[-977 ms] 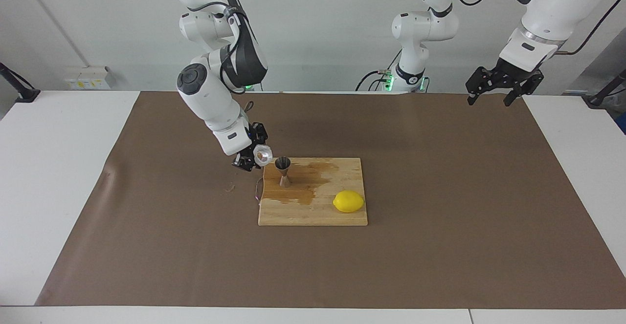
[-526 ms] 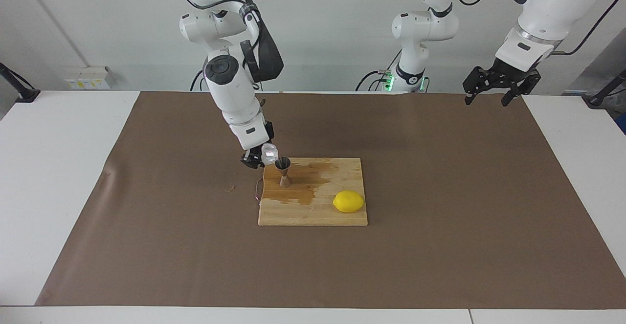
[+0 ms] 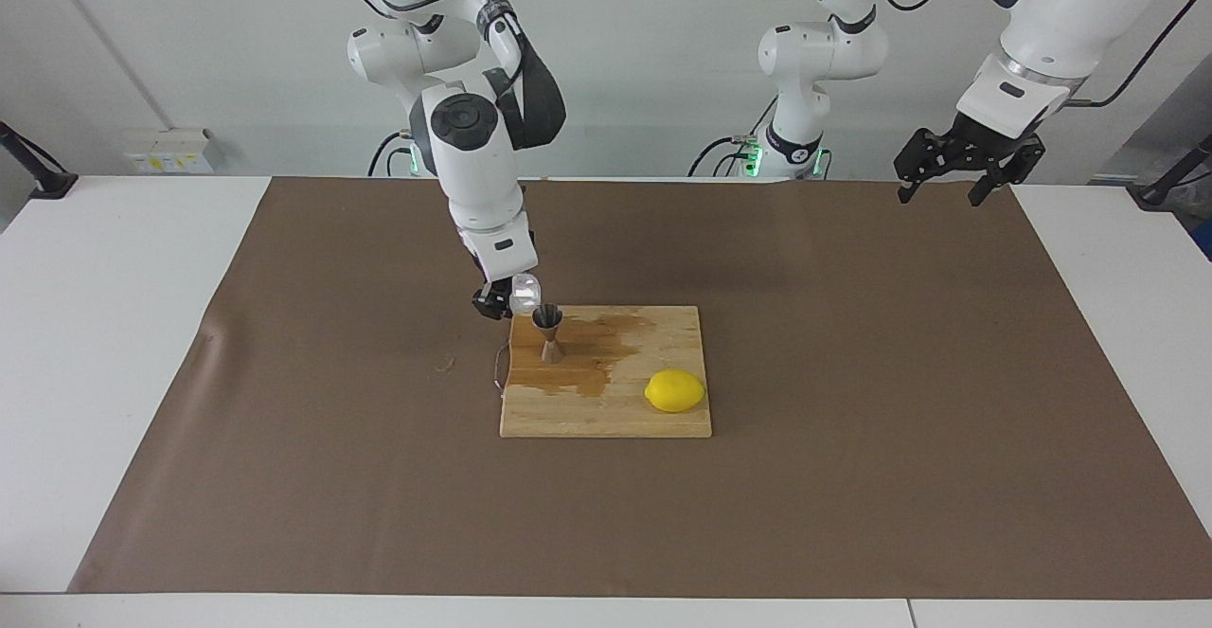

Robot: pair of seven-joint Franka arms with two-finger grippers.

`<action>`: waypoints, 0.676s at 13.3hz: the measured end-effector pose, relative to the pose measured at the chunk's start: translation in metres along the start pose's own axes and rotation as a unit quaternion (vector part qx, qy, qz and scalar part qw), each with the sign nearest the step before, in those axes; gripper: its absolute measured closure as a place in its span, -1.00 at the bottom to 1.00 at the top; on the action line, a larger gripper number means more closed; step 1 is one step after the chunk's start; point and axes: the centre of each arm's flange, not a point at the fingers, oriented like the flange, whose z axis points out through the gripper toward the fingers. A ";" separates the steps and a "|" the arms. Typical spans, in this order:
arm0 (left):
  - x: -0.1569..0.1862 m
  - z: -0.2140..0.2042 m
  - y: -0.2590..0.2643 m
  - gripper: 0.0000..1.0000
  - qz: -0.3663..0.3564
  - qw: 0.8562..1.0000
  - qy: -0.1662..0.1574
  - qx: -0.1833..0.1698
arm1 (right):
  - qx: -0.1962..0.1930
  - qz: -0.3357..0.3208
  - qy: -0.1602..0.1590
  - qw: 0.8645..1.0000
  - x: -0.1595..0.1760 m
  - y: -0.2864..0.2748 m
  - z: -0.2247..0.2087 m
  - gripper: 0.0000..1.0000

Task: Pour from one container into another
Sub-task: 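Tilt the white cup with the right gripper to pour into the metal cup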

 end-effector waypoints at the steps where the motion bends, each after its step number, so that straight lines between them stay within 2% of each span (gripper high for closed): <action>1: 0.000 0.000 0.000 -1.00 0.000 1.000 0.000 0.000 | -0.002 -0.001 -0.008 1.000 0.003 -0.004 0.000 -0.01; 5: 0.000 0.000 0.000 -1.00 0.000 1.000 0.000 0.000 | -0.009 -0.005 -0.021 1.000 0.001 -0.003 0.001 -0.01; 9: 0.000 0.000 -0.001 -1.00 -0.001 1.000 -0.001 0.000 | -0.012 0.000 -0.020 1.000 0.001 -0.002 -0.002 -0.01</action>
